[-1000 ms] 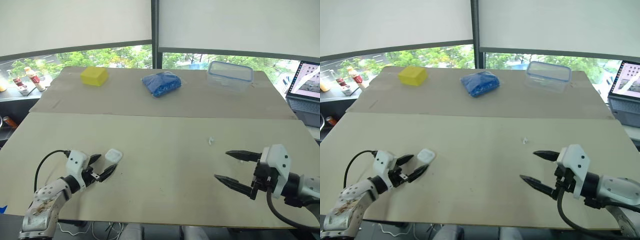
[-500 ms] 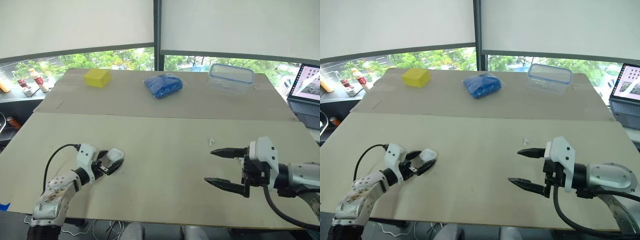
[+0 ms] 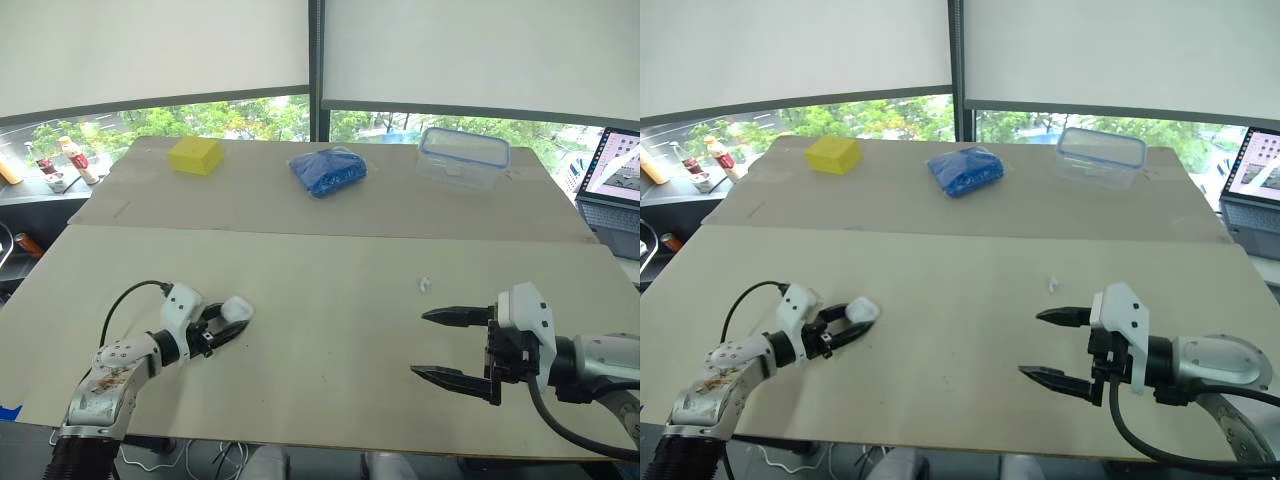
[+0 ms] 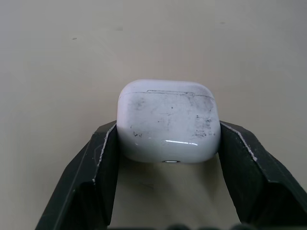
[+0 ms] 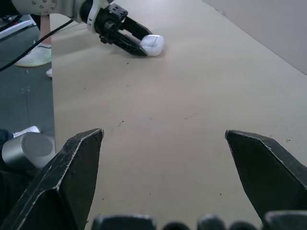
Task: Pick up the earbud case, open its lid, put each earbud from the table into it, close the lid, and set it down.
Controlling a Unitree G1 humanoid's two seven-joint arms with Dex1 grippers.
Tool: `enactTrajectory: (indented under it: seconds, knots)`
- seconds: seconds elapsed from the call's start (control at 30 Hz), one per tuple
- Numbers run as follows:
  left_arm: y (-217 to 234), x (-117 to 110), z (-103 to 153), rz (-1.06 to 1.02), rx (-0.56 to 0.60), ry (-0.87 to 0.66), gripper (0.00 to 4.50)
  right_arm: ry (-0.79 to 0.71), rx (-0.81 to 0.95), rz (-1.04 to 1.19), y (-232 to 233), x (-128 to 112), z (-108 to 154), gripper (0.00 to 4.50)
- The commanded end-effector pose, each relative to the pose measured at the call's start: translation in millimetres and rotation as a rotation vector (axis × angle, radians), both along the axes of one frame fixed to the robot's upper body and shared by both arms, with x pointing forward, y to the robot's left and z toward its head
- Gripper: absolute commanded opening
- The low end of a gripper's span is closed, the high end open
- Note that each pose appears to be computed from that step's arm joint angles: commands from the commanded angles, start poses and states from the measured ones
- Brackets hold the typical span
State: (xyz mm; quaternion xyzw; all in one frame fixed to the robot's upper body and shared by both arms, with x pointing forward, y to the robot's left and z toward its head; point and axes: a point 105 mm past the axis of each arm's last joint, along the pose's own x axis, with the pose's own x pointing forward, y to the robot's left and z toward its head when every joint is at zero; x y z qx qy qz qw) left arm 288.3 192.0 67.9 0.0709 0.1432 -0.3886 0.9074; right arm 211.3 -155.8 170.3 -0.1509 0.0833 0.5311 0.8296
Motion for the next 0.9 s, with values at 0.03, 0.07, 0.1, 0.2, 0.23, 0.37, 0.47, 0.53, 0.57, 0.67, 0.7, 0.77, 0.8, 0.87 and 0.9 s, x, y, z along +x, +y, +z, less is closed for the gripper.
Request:
enactTrajectory:
  seconds: [0.03, 0.07, 0.1, 0.2, 0.23, 0.37, 0.47, 0.53, 0.57, 0.67, 0.7, 0.77, 0.8, 0.87, 0.9]
  knots:
    - [-51, -18, 2, -0.253, -0.051, -0.023, 2.52, -0.028, 0.023, -0.035, 6, 2, 10, 4.50]
    - [-64, -19, 8, -0.304, -0.067, -0.062, 2.52, -0.006, 0.021, -0.060, 8, 4, 8, 4.50]
    - [-74, -19, 13, -0.340, -0.080, -0.098, 2.52, 0.019, 0.025, -0.079, 10, 5, 6, 4.50]
    - [-113, -17, 36, -0.439, -0.134, -0.261, 2.52, 0.137, 0.132, -0.070, 26, 4, 11, 4.50]
    - [-123, -16, 43, -0.453, -0.149, -0.310, 2.52, 0.166, 0.149, -0.077, 29, 5, 11, 4.50]
    - [-158, -19, 67, -0.572, -0.172, -0.512, 2.52, 0.325, 0.212, -0.083, 42, 3, 7, 4.50]
    - [-169, -22, 79, -0.628, -0.180, -0.636, 2.52, 0.389, 0.247, -0.118, 46, 6, 6, 4.50]
    - [-173, -24, 84, -0.649, -0.186, -0.696, 2.52, 0.418, 0.262, -0.127, 48, 6, 7, 4.50]
    - [-175, -26, 84, -0.658, -0.191, -0.711, 2.52, 0.427, 0.267, -0.127, 49, 5, 7, 4.50]
    - [-179, -30, 84, -0.679, -0.191, -0.749, 2.52, 0.450, 0.291, -0.130, 53, 5, 9, 4.50]
    - [-179, -30, 84, -0.681, -0.191, -0.753, 2.52, 0.455, 0.294, -0.133, 54, 5, 10, 4.50]
    - [-179, -30, 84, -0.681, -0.191, -0.761, 2.52, 0.465, 0.303, -0.143, 55, 6, 10, 4.50]
    - [-179, -29, 85, -0.680, -0.191, -0.765, 2.52, 0.470, 0.306, -0.147, 55, 6, 10, 4.50]
    - [-179, -29, 86, -0.674, -0.194, -0.771, 2.52, 0.476, 0.301, -0.154, 55, 6, 10, 4.24]
    - [-179, -29, 86, -0.673, -0.195, -0.773, 2.52, 0.478, 0.296, -0.160, 55, 7, 9, 3.95]
